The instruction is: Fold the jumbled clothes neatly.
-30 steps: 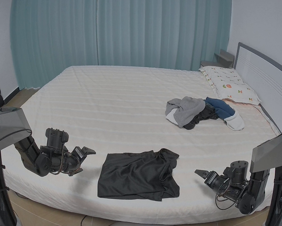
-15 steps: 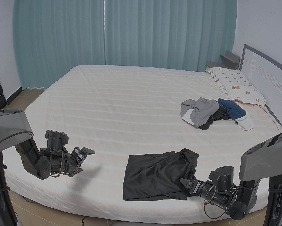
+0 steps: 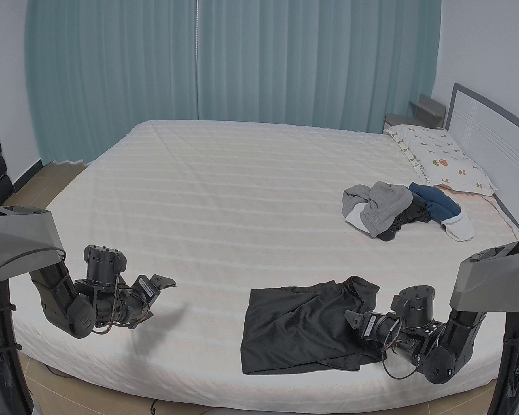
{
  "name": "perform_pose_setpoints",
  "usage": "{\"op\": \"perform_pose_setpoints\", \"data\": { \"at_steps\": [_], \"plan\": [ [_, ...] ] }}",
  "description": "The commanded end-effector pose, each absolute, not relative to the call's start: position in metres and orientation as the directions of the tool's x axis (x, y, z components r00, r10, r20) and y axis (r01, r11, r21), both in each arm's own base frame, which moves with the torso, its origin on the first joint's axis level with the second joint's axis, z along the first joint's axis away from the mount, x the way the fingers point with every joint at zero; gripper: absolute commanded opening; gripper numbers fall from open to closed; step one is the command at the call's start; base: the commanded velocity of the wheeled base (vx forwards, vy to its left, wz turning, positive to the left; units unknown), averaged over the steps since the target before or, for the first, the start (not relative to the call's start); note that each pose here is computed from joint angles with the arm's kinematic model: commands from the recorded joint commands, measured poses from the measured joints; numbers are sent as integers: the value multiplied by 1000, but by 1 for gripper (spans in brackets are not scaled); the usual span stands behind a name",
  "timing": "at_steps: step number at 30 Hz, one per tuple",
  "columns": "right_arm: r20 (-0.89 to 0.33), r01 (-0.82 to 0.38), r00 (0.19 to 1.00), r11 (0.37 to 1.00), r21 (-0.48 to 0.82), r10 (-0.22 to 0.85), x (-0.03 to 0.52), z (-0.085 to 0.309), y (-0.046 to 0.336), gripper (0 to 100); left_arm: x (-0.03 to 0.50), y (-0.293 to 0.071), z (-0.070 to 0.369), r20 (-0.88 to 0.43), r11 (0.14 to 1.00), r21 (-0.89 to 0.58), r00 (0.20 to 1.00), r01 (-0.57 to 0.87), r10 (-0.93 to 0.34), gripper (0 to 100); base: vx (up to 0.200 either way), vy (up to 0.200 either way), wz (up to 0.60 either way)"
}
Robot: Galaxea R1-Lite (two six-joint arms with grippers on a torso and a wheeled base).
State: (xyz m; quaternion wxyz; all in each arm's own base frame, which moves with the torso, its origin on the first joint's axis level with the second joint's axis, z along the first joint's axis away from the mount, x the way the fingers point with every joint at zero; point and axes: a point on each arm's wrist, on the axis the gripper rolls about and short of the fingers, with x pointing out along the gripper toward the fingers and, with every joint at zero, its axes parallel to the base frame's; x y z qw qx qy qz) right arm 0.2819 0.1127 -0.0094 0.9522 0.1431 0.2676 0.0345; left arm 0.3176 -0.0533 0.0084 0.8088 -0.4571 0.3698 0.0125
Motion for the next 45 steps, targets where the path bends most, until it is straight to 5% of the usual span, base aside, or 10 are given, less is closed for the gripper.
{"op": "perform_pose_setpoints", "data": {
  "at_steps": [1, 10, 11, 26, 41, 42, 45],
  "plan": [
    [-516, 31, 848, 960, 279, 122, 283, -17, 108, 100, 316, -53, 7, -615, 583, -727, 722, -363, -317, 100, 0, 0, 0],
    [-552, 35, 826, 965, 260, 119, 284, -34, 111, 100, 308, -52, 5, -626, 587, -720, 713, -371, -317, 100, 0, 0, 0],
    [-554, 34, 824, 966, 256, 118, 284, -35, 111, 0, 309, -52, 5, -621, 587, -722, 717, -366, -317, 100, 0, 0, 0],
    [-571, 51, 817, 977, 208, 79, 265, -14, 83, 0, 309, -52, 3, -609, 584, -729, 728, -357, -315, 100, 0, 0, 0],
    [-652, -2, 744, 975, 220, 149, 262, -31, 46, 0, 310, -53, 3, -608, 584, -730, 729, -356, -315, 100, 0, 0, 0],
    [-652, 0, 744, 975, 220, 147, 262, -32, 45, 100, 310, -53, 3, -608, 584, -730, 729, -356, -315, 100, 0, 0, 0],
    [-640, 2, 754, 974, 225, 146, 265, -31, 40, 100, 310, -53, 3, -608, 584, -730, 729, -356, -315, 100, 0, 0, 0]
  ]
}}
